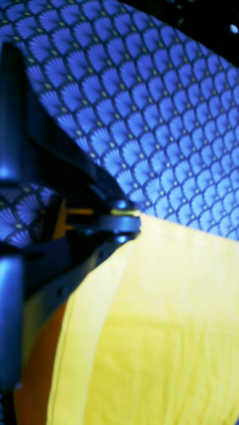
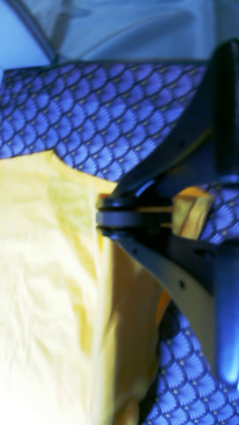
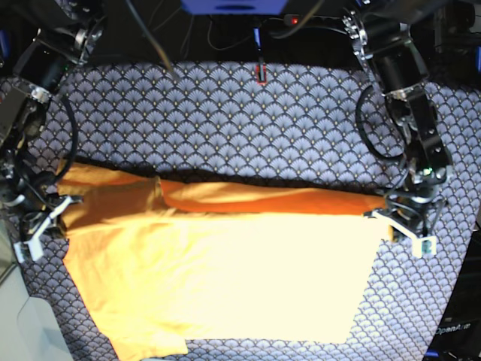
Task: Fold the T-shirt properly
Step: 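Lift the held edge with both grippers and fold it over the shirt, then lower the folded edge onto the shirt and open both grippers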
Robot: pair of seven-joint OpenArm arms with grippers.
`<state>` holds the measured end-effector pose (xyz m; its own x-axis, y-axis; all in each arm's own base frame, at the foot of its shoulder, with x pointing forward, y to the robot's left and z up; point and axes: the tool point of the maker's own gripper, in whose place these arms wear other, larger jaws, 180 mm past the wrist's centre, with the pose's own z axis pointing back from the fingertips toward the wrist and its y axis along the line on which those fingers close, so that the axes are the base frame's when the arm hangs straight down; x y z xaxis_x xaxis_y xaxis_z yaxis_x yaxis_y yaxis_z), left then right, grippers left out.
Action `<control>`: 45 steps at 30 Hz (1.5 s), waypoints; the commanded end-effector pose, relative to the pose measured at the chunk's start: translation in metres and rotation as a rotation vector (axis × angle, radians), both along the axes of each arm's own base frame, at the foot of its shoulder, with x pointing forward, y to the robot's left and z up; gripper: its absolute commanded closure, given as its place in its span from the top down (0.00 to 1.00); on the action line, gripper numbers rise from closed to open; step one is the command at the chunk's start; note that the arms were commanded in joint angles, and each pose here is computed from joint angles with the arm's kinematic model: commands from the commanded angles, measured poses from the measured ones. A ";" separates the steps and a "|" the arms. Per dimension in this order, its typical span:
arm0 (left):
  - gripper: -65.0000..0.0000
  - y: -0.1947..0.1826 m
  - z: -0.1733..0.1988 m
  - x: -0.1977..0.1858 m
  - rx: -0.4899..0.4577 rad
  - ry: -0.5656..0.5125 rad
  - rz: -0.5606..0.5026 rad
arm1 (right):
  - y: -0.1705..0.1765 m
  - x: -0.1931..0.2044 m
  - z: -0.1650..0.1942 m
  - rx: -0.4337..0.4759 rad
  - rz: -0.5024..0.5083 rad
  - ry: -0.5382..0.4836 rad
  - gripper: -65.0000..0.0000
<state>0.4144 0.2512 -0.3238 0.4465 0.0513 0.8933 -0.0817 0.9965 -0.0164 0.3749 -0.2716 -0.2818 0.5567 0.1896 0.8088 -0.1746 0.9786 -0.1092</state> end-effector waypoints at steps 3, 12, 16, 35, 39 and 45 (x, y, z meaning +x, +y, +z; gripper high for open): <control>0.00 -0.001 0.034 0.020 0.010 -0.098 -0.013 | 0.010 0.015 0.021 -0.007 0.046 -0.083 0.00; 0.00 0.012 0.040 0.043 -0.005 -0.095 0.001 | 0.015 0.025 -0.007 0.056 0.080 -0.059 0.00; 0.00 0.012 0.034 0.048 -0.018 -0.080 -0.001 | 0.004 0.033 -0.007 0.064 0.065 -0.058 0.00; 0.00 0.012 0.068 0.077 0.064 -0.155 -0.001 | 0.001 0.058 0.014 0.046 0.088 -0.085 0.00; 0.00 0.011 0.061 0.076 0.056 -0.139 -0.004 | 0.000 0.058 0.014 0.045 0.088 -0.086 0.00; 0.00 0.009 0.046 0.076 0.041 -0.104 -0.007 | -0.001 0.058 0.014 0.040 0.088 -0.086 0.00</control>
